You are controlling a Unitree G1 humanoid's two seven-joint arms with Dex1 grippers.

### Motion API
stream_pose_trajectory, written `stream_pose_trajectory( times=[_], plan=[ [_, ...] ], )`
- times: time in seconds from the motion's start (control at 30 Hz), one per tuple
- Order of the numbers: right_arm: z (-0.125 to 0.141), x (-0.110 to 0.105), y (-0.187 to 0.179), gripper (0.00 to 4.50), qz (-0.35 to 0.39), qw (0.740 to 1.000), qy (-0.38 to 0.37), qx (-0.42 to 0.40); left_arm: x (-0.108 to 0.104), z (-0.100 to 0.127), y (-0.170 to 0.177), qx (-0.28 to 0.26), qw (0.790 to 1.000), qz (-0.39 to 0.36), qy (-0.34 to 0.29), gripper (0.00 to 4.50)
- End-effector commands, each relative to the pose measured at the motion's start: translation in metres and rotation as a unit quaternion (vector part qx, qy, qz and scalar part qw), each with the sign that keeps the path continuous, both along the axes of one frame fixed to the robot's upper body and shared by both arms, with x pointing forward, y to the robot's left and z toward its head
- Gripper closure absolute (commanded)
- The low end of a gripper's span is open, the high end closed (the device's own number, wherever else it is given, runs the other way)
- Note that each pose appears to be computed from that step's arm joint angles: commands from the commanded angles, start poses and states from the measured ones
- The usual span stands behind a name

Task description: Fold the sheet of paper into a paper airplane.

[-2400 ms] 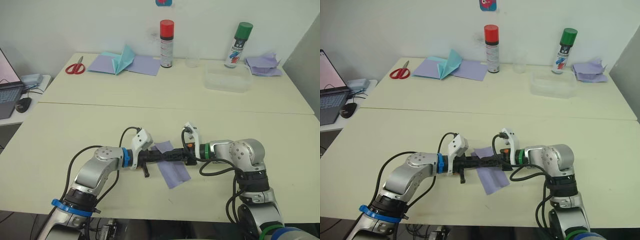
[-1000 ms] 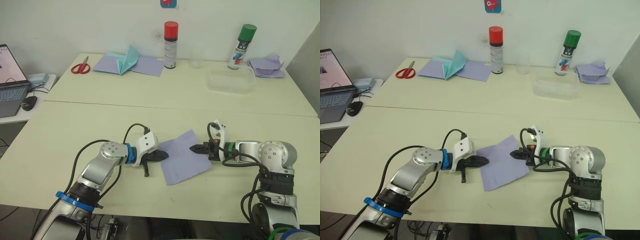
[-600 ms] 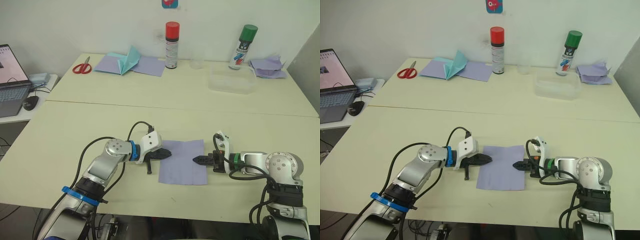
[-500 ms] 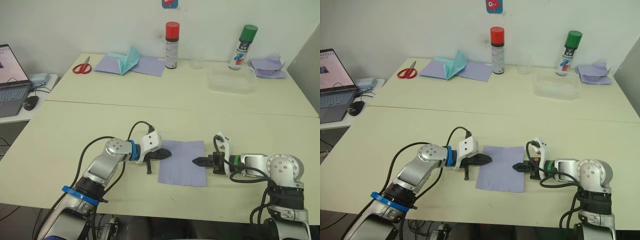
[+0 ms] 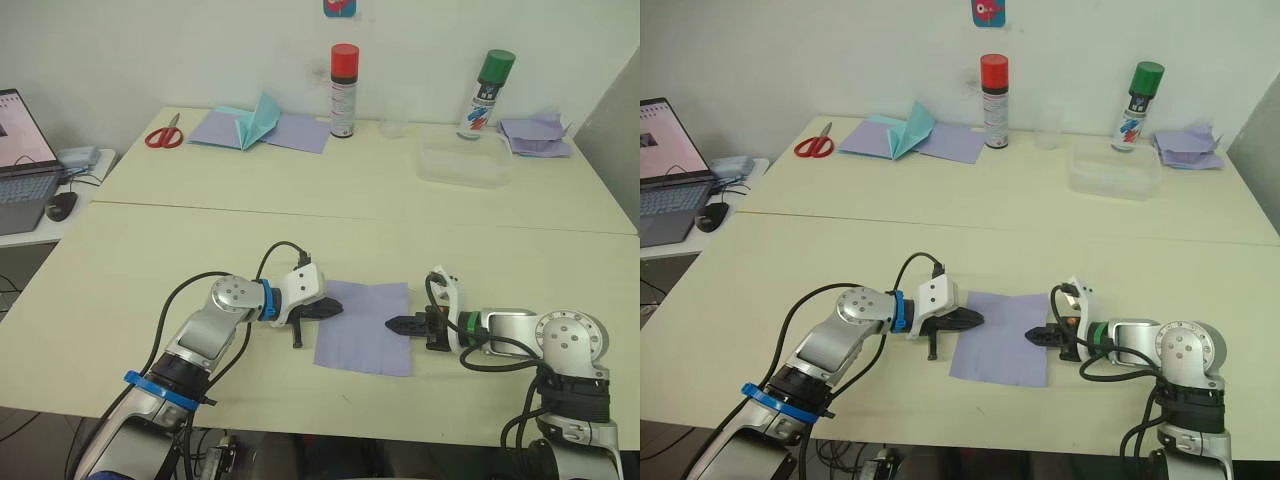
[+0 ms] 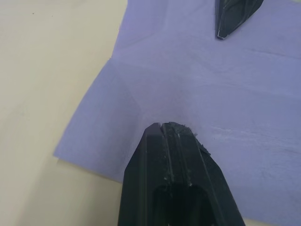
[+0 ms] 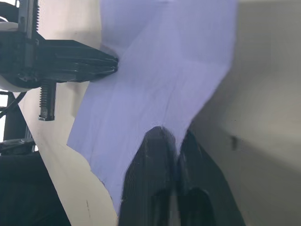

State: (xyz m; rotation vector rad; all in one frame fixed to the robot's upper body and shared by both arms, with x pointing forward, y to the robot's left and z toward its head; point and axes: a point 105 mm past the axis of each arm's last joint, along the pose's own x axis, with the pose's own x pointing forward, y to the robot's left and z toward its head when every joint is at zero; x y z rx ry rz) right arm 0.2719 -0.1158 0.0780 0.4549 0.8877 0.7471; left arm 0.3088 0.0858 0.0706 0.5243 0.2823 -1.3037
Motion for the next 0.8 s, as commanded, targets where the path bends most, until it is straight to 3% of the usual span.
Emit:
stream_pose_trajectory(
  times=[0.03, 0.27, 0.47, 0.57, 0.8],
  plan=[
    [0.012, 0.009, -0.011, 2.83, -0.015, 0.999, -0.029, -0.004, -0.006, -0.025, 0.007, 0.040, 0.999, 0.005, 0.034, 4.50],
    [0.036, 0.027, -0.037, 0.33, -0.053, 0.996, -0.065, 0.004, -0.004, -0.024, 0.009, 0.042, 0.998, 0.007, 0.034, 4.50],
    [0.050, 0.034, -0.059, 0.33, -0.057, 0.990, -0.131, -0.013, -0.006, -0.025, 0.009, 0.042, 0.998, 0.006, 0.037, 4.50],
    [0.044, 0.033, -0.066, 0.90, -0.047, 0.986, -0.155, -0.035, -0.006, -0.025, 0.007, 0.041, 0.998, 0.004, 0.037, 4.50],
    [0.035, 0.031, -0.066, 3.55, -0.036, 0.984, -0.171, -0.044, -0.006, -0.024, 0.005, 0.041, 0.999, -0.002, 0.035, 4.50]
  ],
)
